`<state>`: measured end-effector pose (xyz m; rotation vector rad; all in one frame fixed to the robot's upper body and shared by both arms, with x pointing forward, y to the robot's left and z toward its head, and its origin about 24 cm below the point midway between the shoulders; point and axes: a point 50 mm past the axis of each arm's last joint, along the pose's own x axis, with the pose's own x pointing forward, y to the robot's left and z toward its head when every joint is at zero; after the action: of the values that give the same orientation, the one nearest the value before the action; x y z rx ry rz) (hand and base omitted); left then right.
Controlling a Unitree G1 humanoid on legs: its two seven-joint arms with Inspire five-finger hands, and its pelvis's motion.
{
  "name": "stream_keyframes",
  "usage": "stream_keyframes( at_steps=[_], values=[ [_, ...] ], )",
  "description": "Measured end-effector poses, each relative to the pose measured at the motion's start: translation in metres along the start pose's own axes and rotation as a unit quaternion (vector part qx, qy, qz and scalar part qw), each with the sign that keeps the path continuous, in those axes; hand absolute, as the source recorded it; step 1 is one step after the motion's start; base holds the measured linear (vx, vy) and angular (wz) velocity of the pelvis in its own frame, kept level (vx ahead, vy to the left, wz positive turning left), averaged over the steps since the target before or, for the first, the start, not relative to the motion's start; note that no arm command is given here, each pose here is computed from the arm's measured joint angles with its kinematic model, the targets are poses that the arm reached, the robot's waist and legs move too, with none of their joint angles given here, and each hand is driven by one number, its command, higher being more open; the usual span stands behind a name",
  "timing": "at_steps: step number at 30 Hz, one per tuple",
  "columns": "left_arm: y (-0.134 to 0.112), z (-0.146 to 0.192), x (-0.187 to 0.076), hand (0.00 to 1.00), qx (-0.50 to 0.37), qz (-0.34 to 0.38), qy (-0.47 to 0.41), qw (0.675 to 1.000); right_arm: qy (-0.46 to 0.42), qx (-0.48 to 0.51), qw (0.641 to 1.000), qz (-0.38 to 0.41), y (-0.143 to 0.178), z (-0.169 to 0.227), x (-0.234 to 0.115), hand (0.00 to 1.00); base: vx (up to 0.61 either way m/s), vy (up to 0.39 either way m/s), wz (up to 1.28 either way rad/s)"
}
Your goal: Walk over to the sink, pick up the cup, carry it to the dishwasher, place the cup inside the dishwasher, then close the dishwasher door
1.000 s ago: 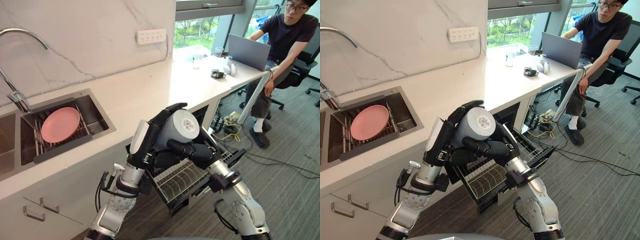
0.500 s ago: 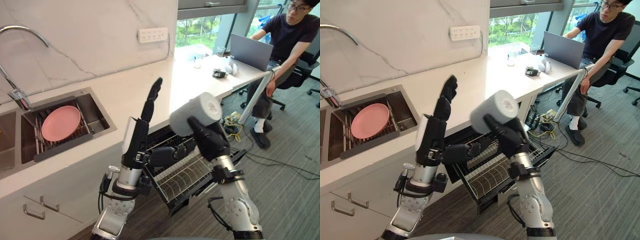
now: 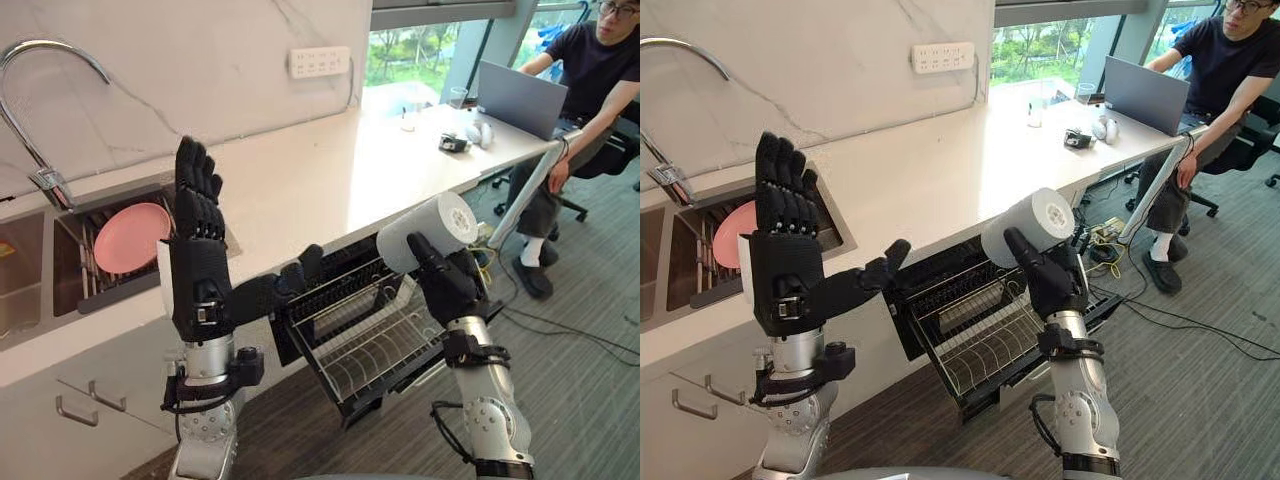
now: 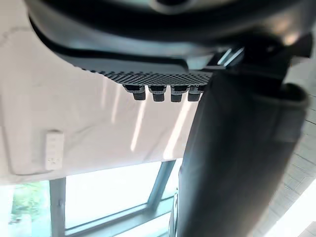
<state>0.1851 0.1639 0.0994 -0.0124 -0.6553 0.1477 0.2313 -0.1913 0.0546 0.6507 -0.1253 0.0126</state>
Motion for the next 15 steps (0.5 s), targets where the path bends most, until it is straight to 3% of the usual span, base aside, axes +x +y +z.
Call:
stream_keyframes(
  at_steps=[4,5,9,10,15],
  values=[
    [0.026,-0.021,-0.026,1.00,0.047,0.063,0.100,0.992,-0.007,-0.025,0.999,-0.042,-0.024,0.008,-0.016,0.00,-0.01,-0.027,0.24],
    [0.039,-0.026,-0.038,1.00,0.069,0.106,0.132,0.983,-0.003,-0.037,0.998,-0.058,-0.033,0.009,-0.024,0.00,-0.02,-0.030,0.23],
    [0.084,-0.033,-0.078,1.00,0.137,0.267,0.203,0.932,0.024,-0.072,0.991,-0.113,-0.059,0.007,-0.047,0.00,0.00,-0.030,0.26],
    [0.103,-0.029,-0.095,1.00,0.160,0.337,0.219,0.902,0.044,-0.084,0.985,-0.143,-0.072,0.003,-0.060,0.00,0.00,-0.029,0.36],
    [0.135,-0.012,-0.127,1.00,0.226,0.424,0.236,0.845,0.109,-0.100,0.971,-0.187,-0.095,-0.012,-0.081,0.00,-0.02,-0.025,0.33]
  ],
)
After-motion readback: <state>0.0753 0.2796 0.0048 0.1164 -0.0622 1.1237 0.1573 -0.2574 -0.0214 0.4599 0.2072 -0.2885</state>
